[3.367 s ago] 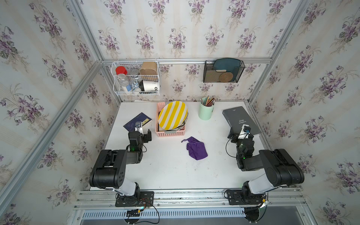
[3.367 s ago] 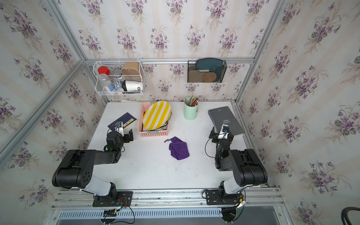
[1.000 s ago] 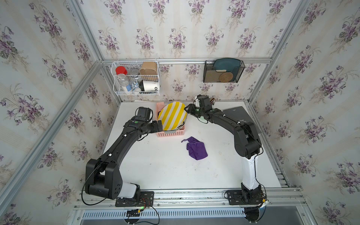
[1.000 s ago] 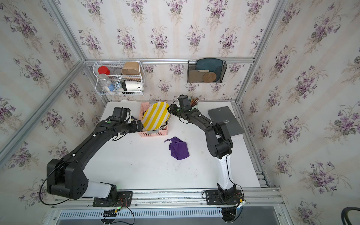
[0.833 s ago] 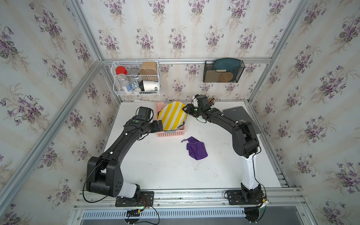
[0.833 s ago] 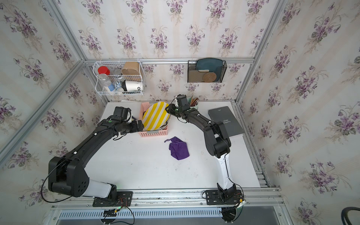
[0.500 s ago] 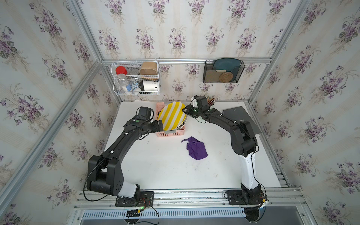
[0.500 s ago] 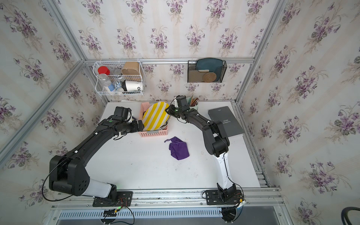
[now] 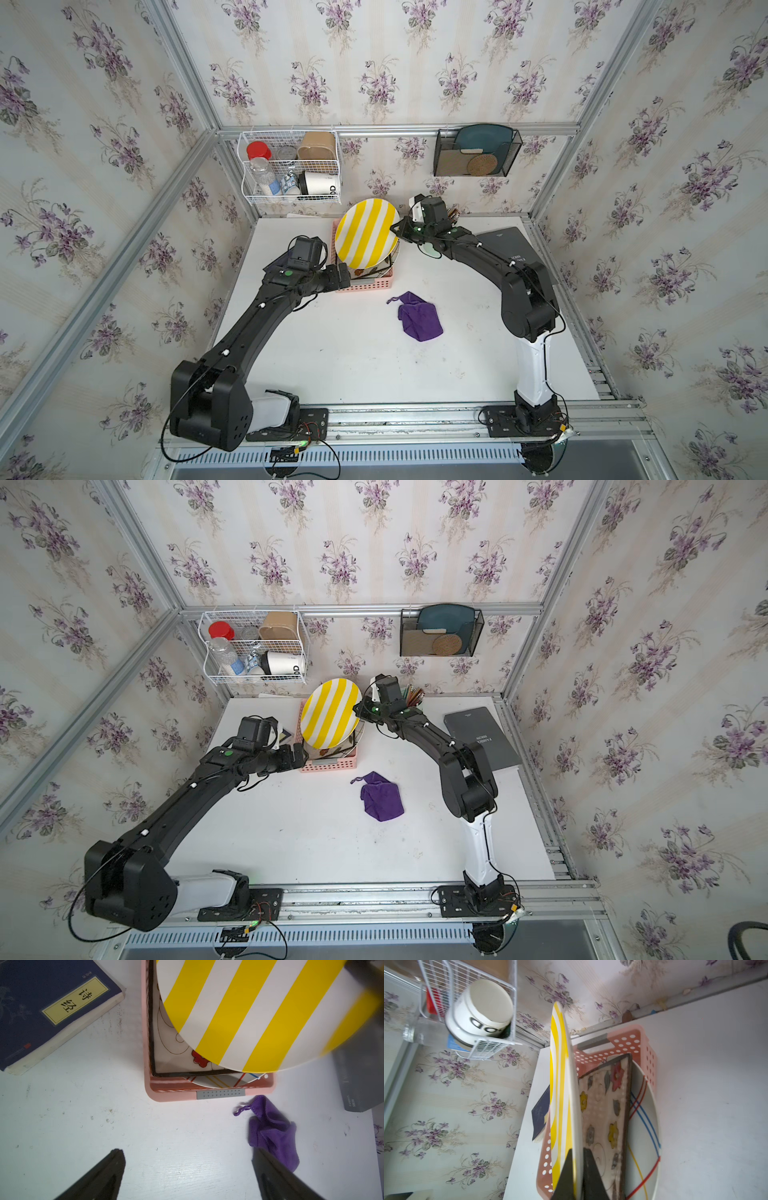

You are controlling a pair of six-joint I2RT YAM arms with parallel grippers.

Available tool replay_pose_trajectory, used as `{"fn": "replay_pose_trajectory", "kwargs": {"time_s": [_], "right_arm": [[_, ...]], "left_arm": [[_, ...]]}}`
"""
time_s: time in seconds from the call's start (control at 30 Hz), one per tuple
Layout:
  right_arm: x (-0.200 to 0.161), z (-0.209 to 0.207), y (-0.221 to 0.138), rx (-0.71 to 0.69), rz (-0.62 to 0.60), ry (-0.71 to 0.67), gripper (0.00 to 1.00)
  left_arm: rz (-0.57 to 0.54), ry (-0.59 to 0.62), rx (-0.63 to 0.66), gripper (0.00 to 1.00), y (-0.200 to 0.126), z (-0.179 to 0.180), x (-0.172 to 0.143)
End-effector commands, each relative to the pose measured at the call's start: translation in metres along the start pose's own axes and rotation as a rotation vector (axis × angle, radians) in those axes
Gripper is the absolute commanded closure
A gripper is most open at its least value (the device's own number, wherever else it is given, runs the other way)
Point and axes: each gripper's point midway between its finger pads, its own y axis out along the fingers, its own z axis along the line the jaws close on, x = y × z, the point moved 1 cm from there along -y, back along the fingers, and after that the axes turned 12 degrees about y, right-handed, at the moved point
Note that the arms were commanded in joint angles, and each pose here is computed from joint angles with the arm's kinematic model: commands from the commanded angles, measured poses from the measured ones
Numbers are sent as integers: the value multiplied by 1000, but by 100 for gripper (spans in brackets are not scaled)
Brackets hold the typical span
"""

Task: Wipe the wet plate dry
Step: Pick up the plate from the bin, then pick up the towel at the center of the board.

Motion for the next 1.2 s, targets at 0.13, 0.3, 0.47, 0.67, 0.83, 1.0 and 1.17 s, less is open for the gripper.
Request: {"fn": "replay_pose_trajectory", "kwargs": {"time_s": [0.13,0.3,0.47,0.67,0.83,1.0,1.17], "right_arm": [[33,77,-51,200,-150,-44,100],[57,119,-114,266,-315,-79,100],[90,119,-193,229,-541,-47,100],[110,89,-272,108,-746,-14,100],[108,71,-304,36,-792,1,100],[101,70,-317,21,-793,-3,100],[98,73,-310,47,-758,-2,100]], "left_arm": [[-77,6,7,1,-29,-15,-7],[-120,81,-38,5,-34,-51,-14],[-68,226,-101,18,-5,-103,-32],[77,495,-105,26,70,-175,-52],[187,630,-147,27,125,-220,-70],[314,677,-30,24,170,-214,-92],[401,705,44,23,186,-193,-113]]}}
